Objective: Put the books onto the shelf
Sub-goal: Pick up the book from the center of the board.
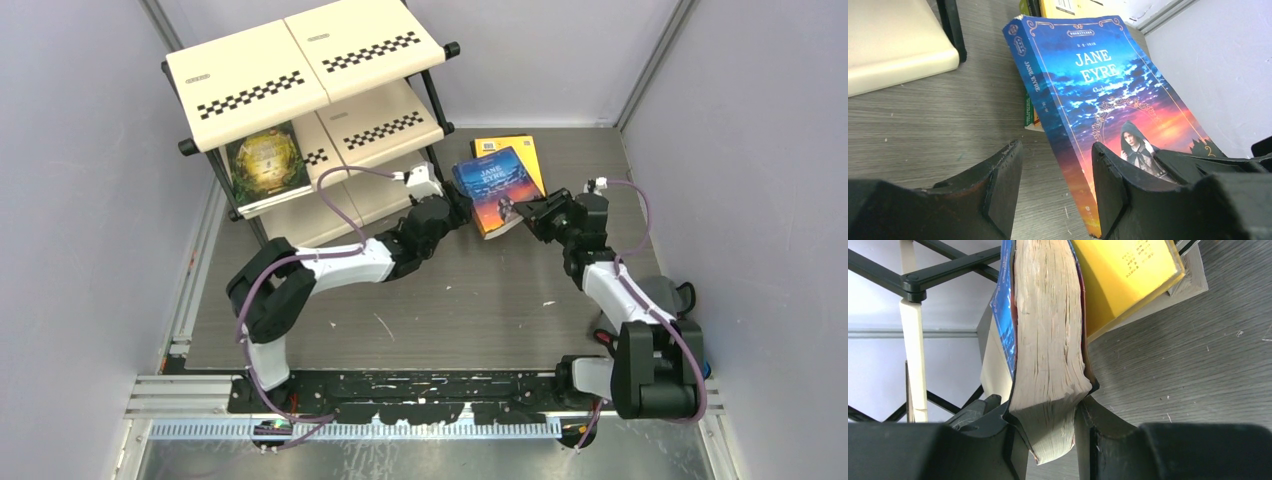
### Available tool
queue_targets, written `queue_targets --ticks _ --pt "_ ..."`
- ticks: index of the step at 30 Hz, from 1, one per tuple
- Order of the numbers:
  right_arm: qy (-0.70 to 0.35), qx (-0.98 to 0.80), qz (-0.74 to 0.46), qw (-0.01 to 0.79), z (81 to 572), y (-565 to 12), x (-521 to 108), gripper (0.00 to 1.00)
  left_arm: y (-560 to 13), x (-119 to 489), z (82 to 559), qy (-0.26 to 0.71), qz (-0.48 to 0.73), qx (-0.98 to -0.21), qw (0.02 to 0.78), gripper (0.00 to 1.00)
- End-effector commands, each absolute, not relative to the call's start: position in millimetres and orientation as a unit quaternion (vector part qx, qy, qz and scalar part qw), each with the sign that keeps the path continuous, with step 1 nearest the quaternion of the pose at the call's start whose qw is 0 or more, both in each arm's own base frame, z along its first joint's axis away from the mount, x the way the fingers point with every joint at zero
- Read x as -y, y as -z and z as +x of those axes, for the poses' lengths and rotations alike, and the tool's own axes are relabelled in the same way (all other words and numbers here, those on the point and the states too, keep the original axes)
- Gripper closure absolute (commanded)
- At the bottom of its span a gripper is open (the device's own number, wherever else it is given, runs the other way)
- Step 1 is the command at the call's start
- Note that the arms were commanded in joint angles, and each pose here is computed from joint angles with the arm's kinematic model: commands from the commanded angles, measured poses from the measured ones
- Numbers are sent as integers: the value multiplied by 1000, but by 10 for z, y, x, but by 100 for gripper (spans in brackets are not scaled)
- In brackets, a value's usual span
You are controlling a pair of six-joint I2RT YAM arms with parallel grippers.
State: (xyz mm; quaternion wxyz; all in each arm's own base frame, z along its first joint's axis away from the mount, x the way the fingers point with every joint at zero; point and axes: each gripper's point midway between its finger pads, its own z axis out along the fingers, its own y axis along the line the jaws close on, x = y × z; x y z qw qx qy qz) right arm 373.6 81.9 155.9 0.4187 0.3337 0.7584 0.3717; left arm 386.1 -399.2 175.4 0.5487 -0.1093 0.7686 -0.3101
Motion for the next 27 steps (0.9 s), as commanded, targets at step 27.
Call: queue_targets --ticks 27 --pt "-415 -672 258 556 3438 -3023 -802 99 -2490 3169 3300 280 -141 -731 606 46"
